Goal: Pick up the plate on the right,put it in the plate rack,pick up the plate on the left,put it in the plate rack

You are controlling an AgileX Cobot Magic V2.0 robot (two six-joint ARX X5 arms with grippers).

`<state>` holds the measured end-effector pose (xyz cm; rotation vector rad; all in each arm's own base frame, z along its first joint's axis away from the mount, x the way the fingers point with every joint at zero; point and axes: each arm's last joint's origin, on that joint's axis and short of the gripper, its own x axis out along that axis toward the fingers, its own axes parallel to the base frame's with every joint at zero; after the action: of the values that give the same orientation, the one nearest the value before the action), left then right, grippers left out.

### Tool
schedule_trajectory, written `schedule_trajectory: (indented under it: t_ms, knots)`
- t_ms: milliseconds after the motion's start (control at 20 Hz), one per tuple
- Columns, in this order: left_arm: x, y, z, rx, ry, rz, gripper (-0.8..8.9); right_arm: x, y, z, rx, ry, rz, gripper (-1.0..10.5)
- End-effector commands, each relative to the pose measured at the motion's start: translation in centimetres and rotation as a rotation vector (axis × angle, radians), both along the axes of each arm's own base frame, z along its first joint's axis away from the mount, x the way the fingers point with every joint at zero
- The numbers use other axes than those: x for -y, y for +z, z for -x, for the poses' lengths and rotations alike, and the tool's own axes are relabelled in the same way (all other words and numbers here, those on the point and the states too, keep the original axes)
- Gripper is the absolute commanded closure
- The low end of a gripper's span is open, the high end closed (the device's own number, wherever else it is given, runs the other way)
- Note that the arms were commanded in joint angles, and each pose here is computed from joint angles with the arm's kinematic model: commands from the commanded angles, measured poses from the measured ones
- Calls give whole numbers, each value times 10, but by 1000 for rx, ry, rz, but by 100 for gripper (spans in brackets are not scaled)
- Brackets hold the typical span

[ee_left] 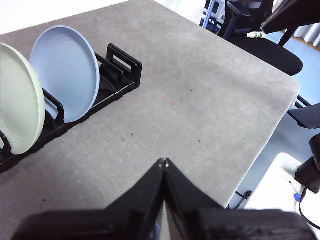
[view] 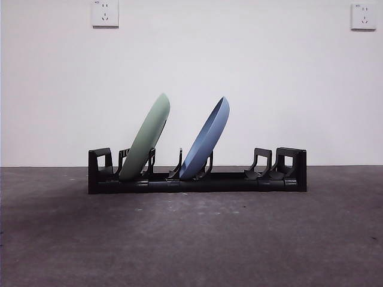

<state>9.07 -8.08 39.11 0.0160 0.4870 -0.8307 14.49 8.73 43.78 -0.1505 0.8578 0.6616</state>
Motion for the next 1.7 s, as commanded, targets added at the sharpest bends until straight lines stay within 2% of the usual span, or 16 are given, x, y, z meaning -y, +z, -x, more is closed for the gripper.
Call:
schedule_trajectory:
  t_ms: [50,200,250,400,500,550,600,700,850,1000,1250,1550,1650,1700]
  knots:
    - [2,0,-2,8,-7,-6,818,0,-1,0,3,6,4,945]
    - [6,-3,-8,9,0,-45,817,0,-1,0,3,6,4,945]
    - [5,-3,-11,28,55,-60,817,0,-1,0,3,6,4,945]
    - [0,4,-20,186,297,-129,817,0,-1,0,3,6,4,945]
    - [-14,13,-25,320,503,-184,817,0,-1,0,3,6,4,945]
    - [-23,16,-26,385,566,-209,817,0,-1,0,3,6,4,945]
    - [-33,16,-27,440,602,-207,817,0,-1,0,3,6,4,945]
    - [-50,5,-23,525,603,-136,817,0,-1,0,3,6,4,945]
    - [-69,-37,-15,586,708,-125,817,-1,-1,-1,2,6,5,945]
    - [-78,-92,-9,565,781,-155,817,-1,-1,-1,2,6,5,945]
    - [-80,-176,-3,475,792,-183,817,-1,-1,-1,2,6,5,945]
    - [-80,-230,-3,382,823,-101,817,-1,-1,-1,2,6,5,945]
    - [-79,-241,-5,332,827,-89,817,-1,-1,-1,3,4,7,945]
    - [-79,-240,-5,342,820,-82,817,0,-1,-1,5,1,10,945]
